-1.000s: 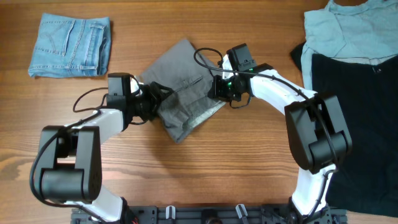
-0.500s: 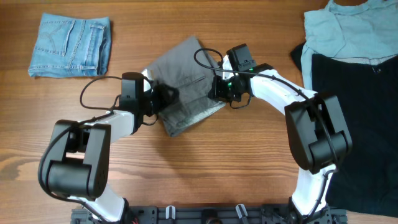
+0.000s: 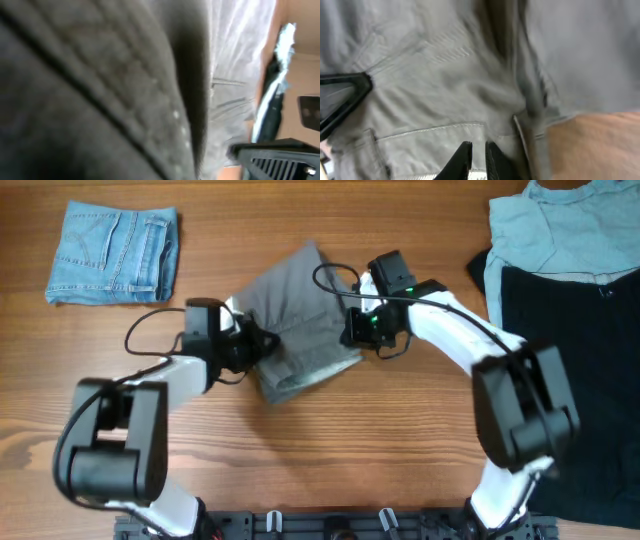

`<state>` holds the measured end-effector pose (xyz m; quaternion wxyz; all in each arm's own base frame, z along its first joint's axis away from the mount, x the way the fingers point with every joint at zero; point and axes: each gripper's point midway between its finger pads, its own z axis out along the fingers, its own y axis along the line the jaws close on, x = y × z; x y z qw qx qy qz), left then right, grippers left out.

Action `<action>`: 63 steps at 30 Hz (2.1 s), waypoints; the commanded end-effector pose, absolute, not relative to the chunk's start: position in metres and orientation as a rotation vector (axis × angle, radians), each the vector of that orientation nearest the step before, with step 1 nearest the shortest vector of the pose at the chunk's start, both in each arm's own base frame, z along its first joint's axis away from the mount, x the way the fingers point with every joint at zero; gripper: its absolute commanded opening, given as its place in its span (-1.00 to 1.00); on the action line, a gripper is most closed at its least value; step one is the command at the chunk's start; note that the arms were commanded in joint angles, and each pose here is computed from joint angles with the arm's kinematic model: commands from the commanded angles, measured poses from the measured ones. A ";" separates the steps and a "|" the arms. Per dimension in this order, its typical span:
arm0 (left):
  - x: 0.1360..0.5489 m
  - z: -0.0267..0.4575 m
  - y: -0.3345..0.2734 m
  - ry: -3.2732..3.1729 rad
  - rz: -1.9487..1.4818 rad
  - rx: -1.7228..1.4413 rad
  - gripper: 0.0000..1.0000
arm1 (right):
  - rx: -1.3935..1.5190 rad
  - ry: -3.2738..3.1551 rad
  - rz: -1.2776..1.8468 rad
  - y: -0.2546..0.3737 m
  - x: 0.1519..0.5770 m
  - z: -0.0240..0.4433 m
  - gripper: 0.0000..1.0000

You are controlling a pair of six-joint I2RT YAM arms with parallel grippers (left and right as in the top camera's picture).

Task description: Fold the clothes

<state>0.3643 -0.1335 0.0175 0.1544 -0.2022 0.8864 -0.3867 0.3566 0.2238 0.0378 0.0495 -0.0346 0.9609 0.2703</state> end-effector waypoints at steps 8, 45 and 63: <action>0.425 0.192 -0.086 2.162 -1.295 -0.398 -0.92 | -0.151 2.611 0.786 0.190 0.371 0.160 -0.60; 0.510 0.175 0.225 1.617 -0.605 -0.887 -0.92 | 0.016 2.843 0.764 0.176 0.327 0.142 -0.64; 0.512 0.112 0.212 1.827 -0.625 -0.965 0.93 | 0.019 2.856 0.790 0.178 0.323 0.142 -0.65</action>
